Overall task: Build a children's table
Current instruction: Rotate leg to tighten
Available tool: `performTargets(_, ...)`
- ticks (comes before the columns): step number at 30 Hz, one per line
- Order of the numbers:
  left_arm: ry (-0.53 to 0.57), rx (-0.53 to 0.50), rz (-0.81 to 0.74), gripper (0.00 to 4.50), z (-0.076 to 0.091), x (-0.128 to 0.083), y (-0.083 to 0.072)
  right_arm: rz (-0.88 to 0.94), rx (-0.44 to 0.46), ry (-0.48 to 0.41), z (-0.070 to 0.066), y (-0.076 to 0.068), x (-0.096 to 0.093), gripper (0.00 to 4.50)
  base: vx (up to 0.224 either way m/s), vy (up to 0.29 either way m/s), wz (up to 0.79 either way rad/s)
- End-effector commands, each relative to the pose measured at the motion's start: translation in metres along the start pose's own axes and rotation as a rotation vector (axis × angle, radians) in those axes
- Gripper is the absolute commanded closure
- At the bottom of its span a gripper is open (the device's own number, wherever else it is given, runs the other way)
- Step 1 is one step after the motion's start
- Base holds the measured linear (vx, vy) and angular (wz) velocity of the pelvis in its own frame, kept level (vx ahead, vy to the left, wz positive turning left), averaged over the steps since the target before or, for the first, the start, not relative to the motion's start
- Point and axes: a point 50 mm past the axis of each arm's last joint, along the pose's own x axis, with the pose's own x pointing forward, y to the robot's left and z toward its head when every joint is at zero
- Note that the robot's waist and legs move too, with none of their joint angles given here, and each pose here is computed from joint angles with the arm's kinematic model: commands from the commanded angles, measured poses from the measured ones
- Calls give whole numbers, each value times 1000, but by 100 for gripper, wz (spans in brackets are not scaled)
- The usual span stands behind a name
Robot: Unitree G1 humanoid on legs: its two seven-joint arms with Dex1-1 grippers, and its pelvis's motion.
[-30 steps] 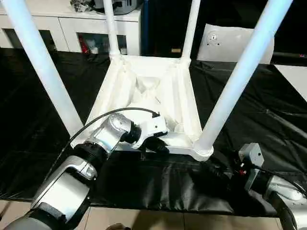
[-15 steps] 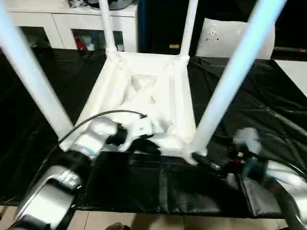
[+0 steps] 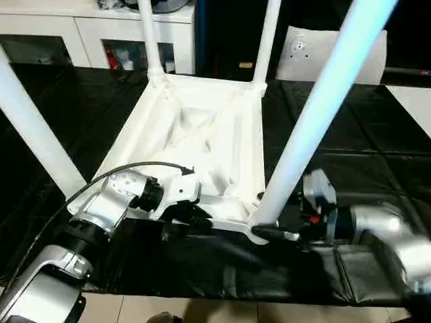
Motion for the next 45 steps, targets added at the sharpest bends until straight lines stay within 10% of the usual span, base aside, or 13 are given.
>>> performTargets(1, 97, -29, -3, 450, -12, -8, -2, 70, 22, 35, -5, 3, 2, 94, 0, 0, 0)
performTargets(24, 73, -131, 127, 450, -14, -10, 5, 91, 78, 4, -18, -6, 21, 245, 0, 0, 0)
performTargets(31, -30, -260, 290, 450, -1, 18, 8, -356, 164, -56, -27, -21, 59, 249, 0, 0, 0)
performTargets(45, -42, -266, 448, 450, 24, 46, 24, -578, 282, -122, -9, -23, 109, 253, 0, 0, 0)
